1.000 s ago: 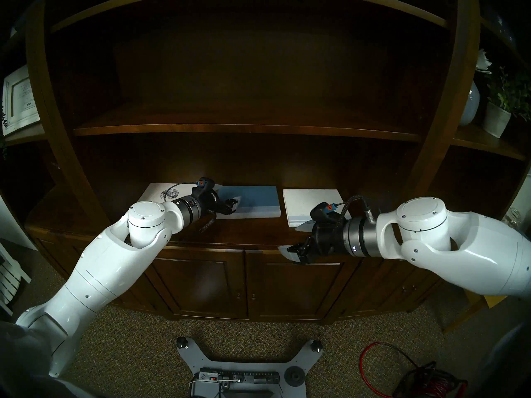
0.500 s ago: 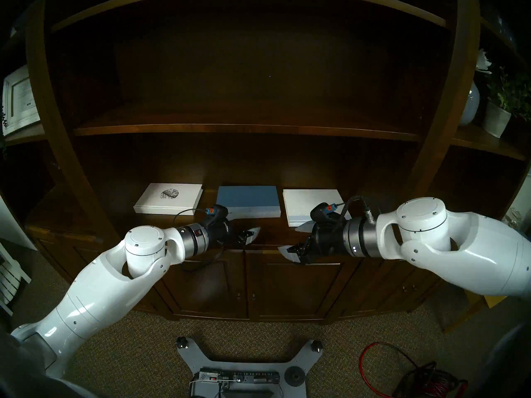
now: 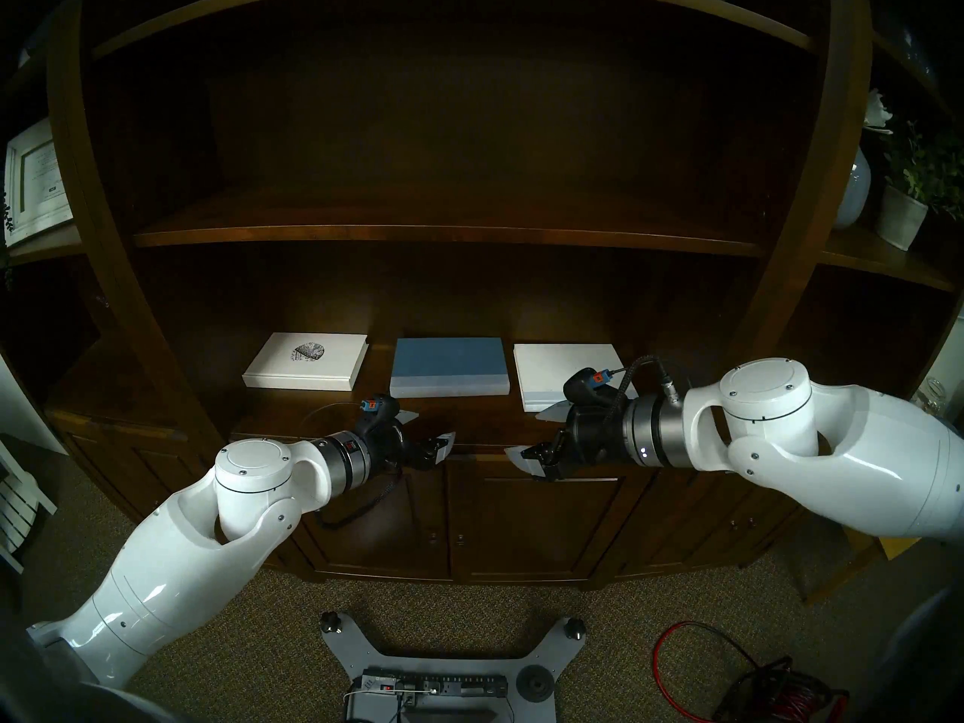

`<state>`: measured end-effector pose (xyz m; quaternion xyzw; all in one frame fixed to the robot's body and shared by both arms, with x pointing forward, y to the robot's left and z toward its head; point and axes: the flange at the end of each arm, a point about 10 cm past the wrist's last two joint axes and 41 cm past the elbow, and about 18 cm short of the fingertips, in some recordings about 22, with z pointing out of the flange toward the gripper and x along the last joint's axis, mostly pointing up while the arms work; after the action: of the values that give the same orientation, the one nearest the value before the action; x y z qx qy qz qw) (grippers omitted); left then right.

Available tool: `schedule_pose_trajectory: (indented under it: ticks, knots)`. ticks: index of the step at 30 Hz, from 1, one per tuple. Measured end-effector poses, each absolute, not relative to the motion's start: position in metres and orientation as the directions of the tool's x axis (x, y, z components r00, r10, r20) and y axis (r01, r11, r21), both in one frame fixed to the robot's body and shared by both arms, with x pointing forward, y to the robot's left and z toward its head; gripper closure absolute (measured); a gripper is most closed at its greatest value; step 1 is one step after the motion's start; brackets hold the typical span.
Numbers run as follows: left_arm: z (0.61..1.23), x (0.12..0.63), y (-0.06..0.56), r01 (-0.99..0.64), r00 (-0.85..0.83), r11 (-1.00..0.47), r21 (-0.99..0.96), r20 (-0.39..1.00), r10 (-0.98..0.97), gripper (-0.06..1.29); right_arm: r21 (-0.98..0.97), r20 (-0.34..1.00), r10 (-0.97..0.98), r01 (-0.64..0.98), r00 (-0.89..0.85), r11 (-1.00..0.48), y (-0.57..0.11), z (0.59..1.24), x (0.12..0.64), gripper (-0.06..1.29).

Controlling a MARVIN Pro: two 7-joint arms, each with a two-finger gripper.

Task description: Close the books and align them horizontally on the shelf

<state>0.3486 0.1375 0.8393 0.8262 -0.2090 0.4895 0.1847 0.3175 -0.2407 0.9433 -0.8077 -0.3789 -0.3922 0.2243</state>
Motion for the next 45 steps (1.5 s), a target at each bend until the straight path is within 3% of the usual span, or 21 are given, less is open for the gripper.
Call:
schedule_pose_trajectory:
  ticks: [18, 45]
  knots:
    - [0.809, 0.399, 0.127, -0.356, 0.505, -0.931, 0.081, 0.855, -0.119, -0.03, -0.065, 0.803, 0.436, 0.788, 0.405, -0.612, -0.241, 0.943, 0.317, -0.01]
    - [0.8, 0.458, 0.125, -0.37, 0.478, -0.928, 0.038, 0.864, -0.155, -0.03, -0.065, 0.803, 0.436, 0.788, 0.405, -0.612, -0.241, 0.943, 0.317, -0.01]
